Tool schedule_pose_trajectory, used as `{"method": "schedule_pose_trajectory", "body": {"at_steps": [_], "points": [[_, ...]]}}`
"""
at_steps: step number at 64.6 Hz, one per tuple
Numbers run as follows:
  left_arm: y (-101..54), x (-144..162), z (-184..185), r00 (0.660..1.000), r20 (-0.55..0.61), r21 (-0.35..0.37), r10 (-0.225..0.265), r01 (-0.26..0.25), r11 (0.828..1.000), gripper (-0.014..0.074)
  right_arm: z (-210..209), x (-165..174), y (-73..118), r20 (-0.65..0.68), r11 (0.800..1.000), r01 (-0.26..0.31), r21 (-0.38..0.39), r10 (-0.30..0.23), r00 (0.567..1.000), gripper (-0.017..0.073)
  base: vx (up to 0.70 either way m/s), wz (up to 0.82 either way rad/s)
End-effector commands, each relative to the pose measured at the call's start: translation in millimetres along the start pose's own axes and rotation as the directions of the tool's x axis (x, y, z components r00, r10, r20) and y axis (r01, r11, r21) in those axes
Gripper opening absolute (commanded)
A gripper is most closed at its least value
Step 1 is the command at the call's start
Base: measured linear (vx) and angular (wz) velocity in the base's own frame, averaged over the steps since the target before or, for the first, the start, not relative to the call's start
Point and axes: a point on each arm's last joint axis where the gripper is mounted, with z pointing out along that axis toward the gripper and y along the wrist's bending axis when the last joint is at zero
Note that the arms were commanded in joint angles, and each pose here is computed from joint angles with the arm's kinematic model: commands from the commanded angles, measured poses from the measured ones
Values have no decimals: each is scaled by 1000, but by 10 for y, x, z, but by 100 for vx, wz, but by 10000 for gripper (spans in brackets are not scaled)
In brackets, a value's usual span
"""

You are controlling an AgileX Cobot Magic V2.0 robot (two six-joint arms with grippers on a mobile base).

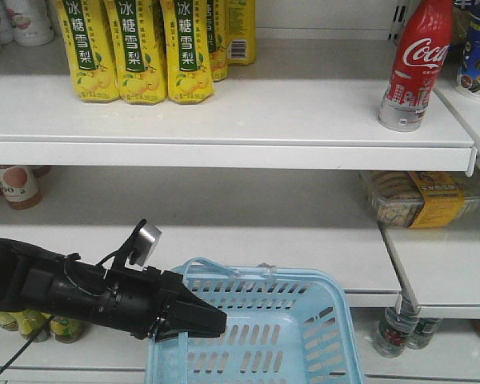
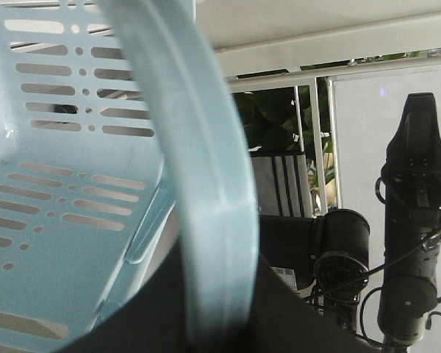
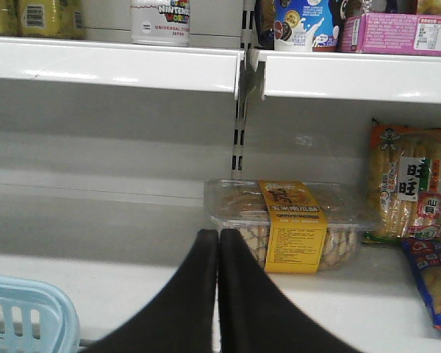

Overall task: Place coke in basket with both arms
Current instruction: 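Approach the shelf with the red Coca-Cola bottle, basket held in left gripper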

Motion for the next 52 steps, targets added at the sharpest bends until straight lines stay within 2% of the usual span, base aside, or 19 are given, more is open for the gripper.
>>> {"method": "schedule_pose_trajectory", "body": {"at_steps": [1,52], "points": [[-267,-35,-58,998,33,123,45,-49,991,-6,-12,-37,0,78,1000,11,6,-12,997,-9,3,0],[-267,-35,-58,998,33,123,45,-49,991,-6,-12,-37,0,78,1000,11,6,-12,997,-9,3,-1]]}}
